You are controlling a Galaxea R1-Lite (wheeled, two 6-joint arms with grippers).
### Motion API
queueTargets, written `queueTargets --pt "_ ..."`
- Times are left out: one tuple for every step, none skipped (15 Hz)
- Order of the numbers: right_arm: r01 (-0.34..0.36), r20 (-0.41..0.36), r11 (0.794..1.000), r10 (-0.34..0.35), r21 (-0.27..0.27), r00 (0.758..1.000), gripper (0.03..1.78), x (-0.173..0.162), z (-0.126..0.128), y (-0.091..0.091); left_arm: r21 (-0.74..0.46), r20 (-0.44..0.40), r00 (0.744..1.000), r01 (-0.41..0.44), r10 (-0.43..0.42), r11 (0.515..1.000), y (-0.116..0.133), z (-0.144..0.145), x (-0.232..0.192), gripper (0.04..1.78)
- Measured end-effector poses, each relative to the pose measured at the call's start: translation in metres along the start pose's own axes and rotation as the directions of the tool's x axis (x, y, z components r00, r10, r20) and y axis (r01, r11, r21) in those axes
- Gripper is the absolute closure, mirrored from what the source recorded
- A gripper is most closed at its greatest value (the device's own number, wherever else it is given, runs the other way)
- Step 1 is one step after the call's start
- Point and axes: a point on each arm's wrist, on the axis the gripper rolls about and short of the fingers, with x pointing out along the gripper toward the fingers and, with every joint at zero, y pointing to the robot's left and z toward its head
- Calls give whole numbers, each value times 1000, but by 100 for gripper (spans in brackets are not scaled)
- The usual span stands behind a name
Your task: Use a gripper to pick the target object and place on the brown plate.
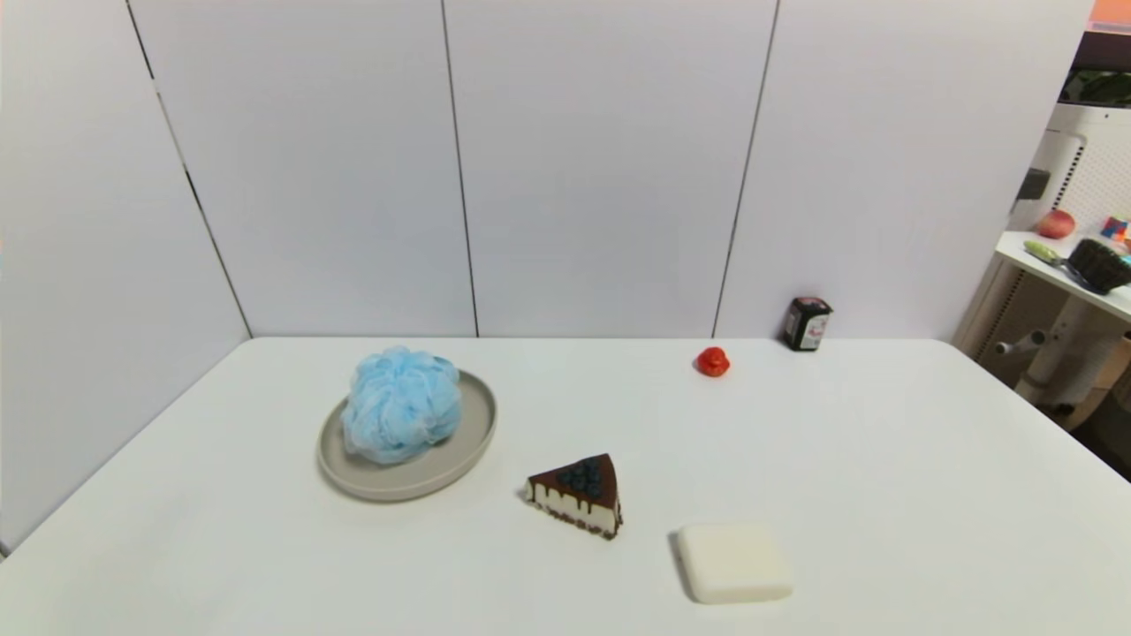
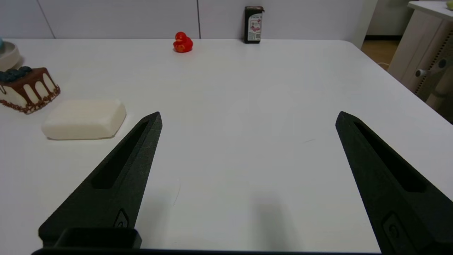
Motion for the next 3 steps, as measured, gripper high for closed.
queueTargets --pt "0 1 1000 0 0 1000 12 0 0 0 0 0 1000 0 0 1000 0 0 0 13" --pt "0 1 1000 0 -2 1000 12 0 0 0 0 0 1000 0 0 1000 0 0 0 13" --pt "-1 1 1000 1 -2 1000 12 0 0 0 0 0 1000 0 0 1000 0 0 0 13"
